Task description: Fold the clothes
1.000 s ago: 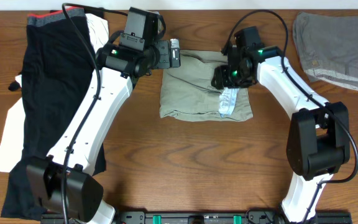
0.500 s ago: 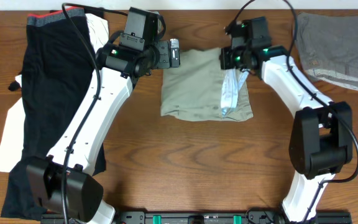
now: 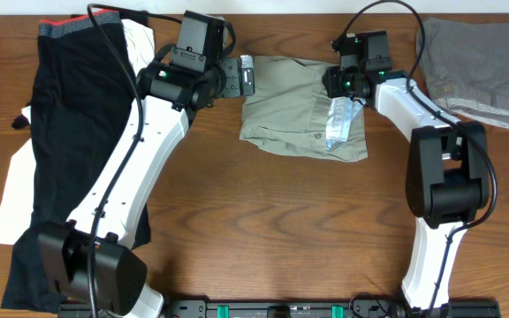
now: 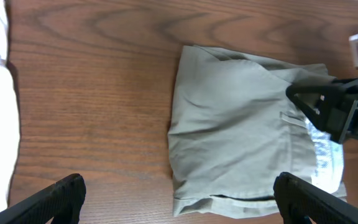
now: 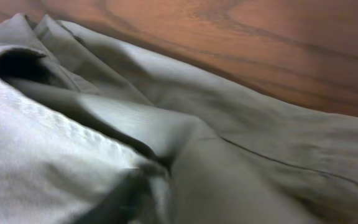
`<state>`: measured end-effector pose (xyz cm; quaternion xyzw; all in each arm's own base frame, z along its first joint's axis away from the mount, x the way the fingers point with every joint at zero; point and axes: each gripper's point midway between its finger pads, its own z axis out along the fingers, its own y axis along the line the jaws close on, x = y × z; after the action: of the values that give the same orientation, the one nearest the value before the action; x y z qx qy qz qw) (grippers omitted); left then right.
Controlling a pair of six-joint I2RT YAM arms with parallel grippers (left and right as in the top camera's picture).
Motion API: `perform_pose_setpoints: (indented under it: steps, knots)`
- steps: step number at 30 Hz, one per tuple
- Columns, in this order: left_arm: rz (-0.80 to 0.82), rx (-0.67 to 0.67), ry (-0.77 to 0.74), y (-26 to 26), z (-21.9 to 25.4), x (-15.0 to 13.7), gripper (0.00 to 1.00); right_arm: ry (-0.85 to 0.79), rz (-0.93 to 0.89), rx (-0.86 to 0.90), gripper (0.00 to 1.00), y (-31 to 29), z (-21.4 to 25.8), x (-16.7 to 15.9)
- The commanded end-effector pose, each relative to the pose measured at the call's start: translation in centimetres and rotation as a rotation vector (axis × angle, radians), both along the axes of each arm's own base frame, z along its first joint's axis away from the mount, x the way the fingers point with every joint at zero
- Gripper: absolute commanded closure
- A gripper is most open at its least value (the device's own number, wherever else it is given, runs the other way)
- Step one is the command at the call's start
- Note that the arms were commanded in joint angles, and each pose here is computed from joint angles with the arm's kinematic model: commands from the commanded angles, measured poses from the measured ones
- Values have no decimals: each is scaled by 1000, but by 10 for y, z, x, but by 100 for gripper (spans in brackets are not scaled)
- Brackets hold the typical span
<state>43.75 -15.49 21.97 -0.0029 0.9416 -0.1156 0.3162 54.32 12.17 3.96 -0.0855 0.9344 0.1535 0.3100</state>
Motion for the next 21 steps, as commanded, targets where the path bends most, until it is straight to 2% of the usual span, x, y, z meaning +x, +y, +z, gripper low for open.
perform_pose_setpoints:
  steps: [1, 3, 6, 10, 15, 21]
  knots:
    - [4, 35, 8, 5, -8, 2, 2, -28, -47, 2, 27, -26, 29, 8]
    - [4, 35, 8, 5, -8, 2, 2, -7, -57, 17, 12, -34, 43, 4]
    - [4, 35, 8, 5, -8, 2, 2, 31, -73, 44, 1, -47, 67, -6]
    - [4, 35, 8, 5, -8, 2, 2, 118, -104, 51, 1, -65, 80, -28]
    - [4, 35, 8, 5, -8, 2, 2, 255, -105, 41, 1, -69, 51, -55]
    - [4, 35, 8, 5, -8, 2, 2, 334, -95, 60, 1, -59, 18, -76]
